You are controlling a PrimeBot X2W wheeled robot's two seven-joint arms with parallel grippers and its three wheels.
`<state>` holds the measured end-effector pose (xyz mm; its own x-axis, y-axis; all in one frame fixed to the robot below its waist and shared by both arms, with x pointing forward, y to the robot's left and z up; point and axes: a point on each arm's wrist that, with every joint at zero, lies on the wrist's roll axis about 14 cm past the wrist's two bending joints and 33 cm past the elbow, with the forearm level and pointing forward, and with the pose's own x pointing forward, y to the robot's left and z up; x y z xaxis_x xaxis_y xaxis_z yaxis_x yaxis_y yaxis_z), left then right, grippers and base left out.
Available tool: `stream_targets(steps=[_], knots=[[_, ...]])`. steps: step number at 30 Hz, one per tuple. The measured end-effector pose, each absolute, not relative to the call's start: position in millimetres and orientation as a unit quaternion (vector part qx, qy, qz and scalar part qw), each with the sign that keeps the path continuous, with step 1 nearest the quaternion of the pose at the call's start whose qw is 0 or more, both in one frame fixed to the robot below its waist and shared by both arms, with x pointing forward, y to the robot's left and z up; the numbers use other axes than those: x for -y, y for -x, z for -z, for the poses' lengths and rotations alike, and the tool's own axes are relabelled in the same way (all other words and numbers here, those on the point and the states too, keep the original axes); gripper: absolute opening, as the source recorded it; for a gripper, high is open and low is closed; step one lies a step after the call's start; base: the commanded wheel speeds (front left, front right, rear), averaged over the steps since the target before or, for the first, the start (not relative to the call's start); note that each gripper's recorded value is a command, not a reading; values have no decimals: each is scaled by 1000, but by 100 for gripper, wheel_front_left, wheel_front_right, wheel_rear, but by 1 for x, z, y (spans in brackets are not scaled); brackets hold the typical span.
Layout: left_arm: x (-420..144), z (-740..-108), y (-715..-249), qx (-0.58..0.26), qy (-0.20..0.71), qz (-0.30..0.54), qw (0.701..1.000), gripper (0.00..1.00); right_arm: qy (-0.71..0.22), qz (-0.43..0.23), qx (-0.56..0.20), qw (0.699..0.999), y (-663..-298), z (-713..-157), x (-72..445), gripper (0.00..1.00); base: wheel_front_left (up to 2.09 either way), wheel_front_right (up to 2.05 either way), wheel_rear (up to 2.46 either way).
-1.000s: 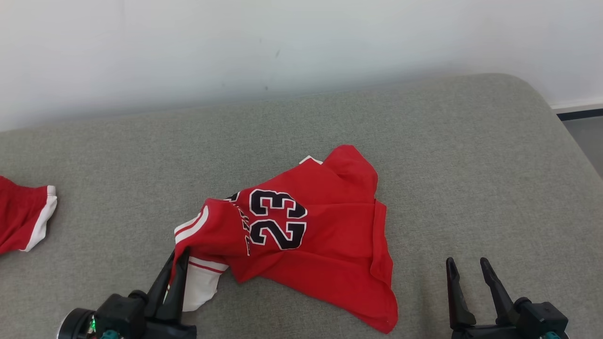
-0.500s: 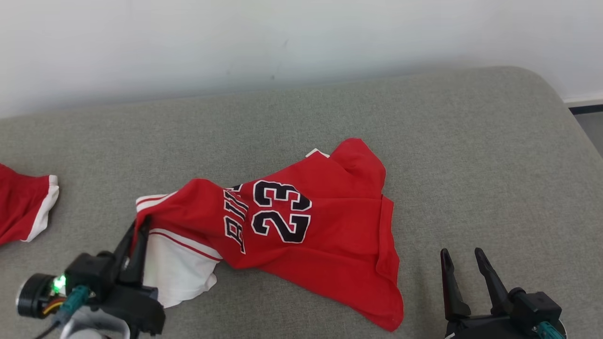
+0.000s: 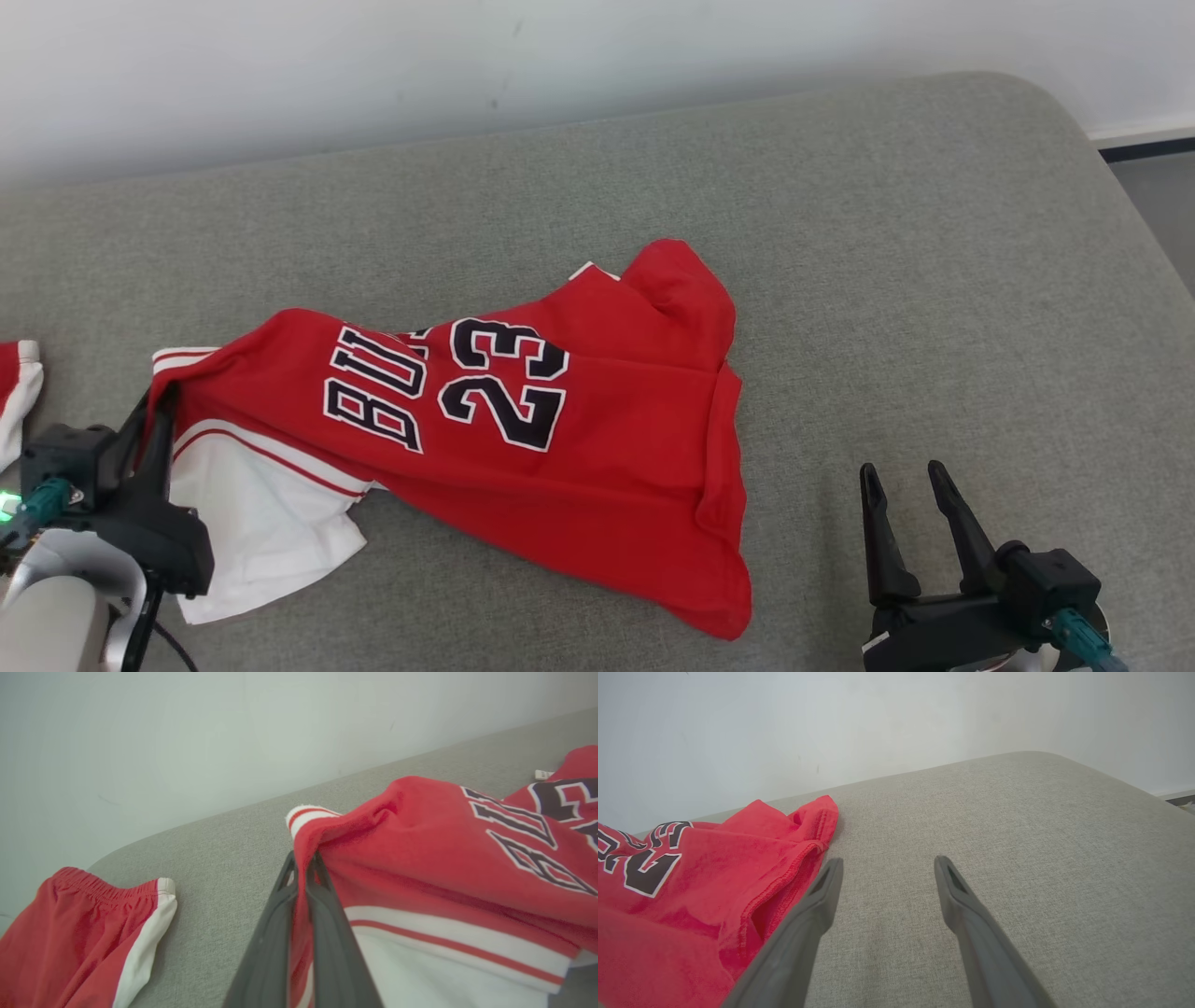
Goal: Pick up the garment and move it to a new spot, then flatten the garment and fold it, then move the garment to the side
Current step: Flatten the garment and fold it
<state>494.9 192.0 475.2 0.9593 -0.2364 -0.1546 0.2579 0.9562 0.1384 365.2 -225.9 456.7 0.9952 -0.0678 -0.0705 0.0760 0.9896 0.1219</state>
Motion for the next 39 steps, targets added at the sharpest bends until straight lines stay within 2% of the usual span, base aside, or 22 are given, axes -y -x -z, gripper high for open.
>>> stream_targets(steps=[1, 2, 3, 16, 23, 31, 39], knots=[[-193, -473, -497, -70, -78, 125, 987, 29, -62, 38, -34, 997, -365, -456, 227, 100, 0, 0, 0], [-195, -469, -499, -77, -79, 121, 986, 72, -62, 39, -35, 997, -365, -455, 227, 100, 0, 0, 0], [-197, -466, -500, -81, -81, 119, 986, 100, -62, 40, -36, 997, -364, -455, 228, 100, 0, 0, 0], [-223, -489, -491, -37, -64, 69, 995, 100, -64, 36, -27, 997, -359, -461, 224, 100, 0, 0, 0], [-222, -505, -463, 2, -35, 45, 998, 100, -67, 20, -24, 997, -358, -463, 214, 100, 0, 0, 0], [-205, -465, -419, -47, 7, 47, 998, 100, -70, 8, -24, 997, -359, -463, 206, 100, 0, 0, 0], [-197, -418, -397, -117, 33, 40, 992, 100, -68, 8, -28, 997, -359, -460, 206, 100, 0, 0, 0]])
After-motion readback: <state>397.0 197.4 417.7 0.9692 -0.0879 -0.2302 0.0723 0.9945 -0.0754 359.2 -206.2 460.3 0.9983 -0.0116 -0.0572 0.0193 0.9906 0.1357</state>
